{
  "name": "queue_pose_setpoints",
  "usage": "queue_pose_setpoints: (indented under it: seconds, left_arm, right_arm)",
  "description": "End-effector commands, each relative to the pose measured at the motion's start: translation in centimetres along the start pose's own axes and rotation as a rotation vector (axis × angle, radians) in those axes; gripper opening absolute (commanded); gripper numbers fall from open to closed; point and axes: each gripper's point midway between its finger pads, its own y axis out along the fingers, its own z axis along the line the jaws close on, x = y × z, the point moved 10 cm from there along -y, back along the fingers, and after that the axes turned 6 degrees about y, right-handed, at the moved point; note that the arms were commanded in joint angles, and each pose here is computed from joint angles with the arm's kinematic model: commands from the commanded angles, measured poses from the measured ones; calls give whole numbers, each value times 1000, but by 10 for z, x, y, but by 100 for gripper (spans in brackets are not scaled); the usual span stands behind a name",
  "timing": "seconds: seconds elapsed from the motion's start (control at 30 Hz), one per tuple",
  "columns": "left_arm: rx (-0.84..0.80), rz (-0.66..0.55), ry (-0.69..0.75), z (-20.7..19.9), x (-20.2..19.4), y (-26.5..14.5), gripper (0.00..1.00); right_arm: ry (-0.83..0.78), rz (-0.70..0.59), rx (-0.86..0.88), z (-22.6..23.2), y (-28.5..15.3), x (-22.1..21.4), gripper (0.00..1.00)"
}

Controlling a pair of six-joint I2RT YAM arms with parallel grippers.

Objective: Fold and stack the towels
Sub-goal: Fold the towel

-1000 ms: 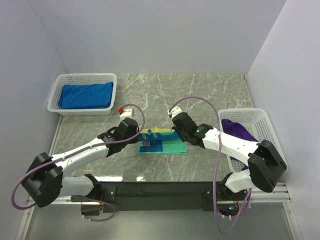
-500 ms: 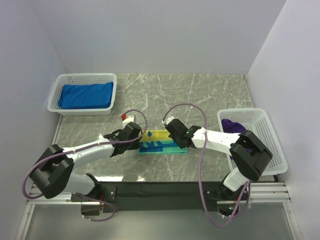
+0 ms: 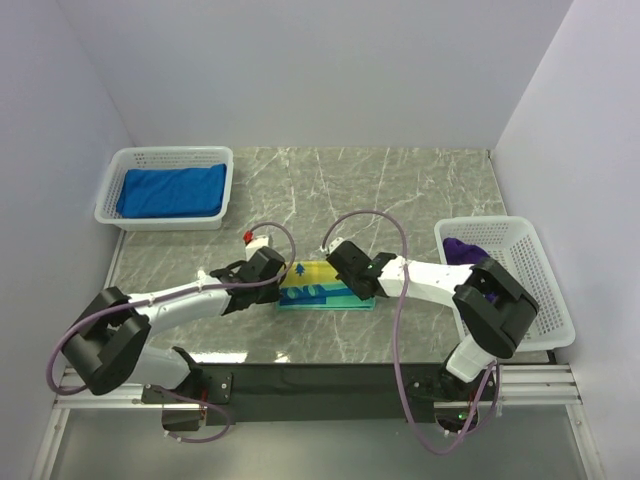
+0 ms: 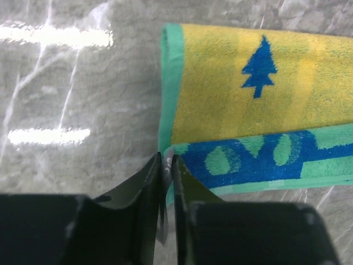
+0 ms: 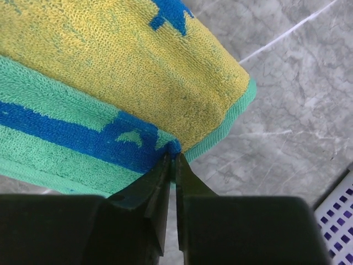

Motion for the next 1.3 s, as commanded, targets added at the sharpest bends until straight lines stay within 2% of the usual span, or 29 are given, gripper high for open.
queue_pose_setpoints:
  seconds: [0.0, 0.1, 0.2, 0.23, 0.33, 0.4, 0.53, 0.67, 0.77, 0.9, 1.0, 1.27]
  left_arm:
    - [51, -12, 12, 8, 0, -12, 21]
    - [19, -39, 0, 3, 6, -26, 31]
    - [-23, -72, -20, 1, 11, -42, 46]
    - [-41, -86, -29, 1, 13, -51, 55]
    - [-82, -118, -55, 3, 16, -69, 69]
    - [-88, -124, -66, 5, 17, -77, 72]
    - [-154, -143, -95, 0, 24, -92, 71]
    - [-232, -155, -96, -21, 42, -96, 69]
    - [-226, -153, -84, -38, 53, -90, 64]
    - [-178, -106, -53, -53, 52, -62, 60]
    - [-158, -66, -38, -60, 46, -42, 55]
    - [-90, 59, -45, -39, 0, -14, 45]
  right_arm:
    - [-47, 61, -56, -8, -19, -3, 25]
    - [-53, 68, -65, -7, -33, -1, 32]
    - [-55, 54, -35, -5, -48, -2, 43]
    - [-14, 37, -19, -5, -56, -2, 45]
    - [31, 3, 69, -3, -74, -4, 49]
    - [66, -26, 124, -2, -83, -5, 50]
    - [250, -182, 177, -7, -106, 5, 49]
    - [472, -287, 209, -7, -108, 18, 43]
    - [611, -328, 180, -5, -100, 25, 37]
    - [769, -387, 186, -5, -85, 32, 34]
    - [814, -375, 252, -2, -67, 32, 34]
    - [751, -157, 295, 23, -21, -3, 35]
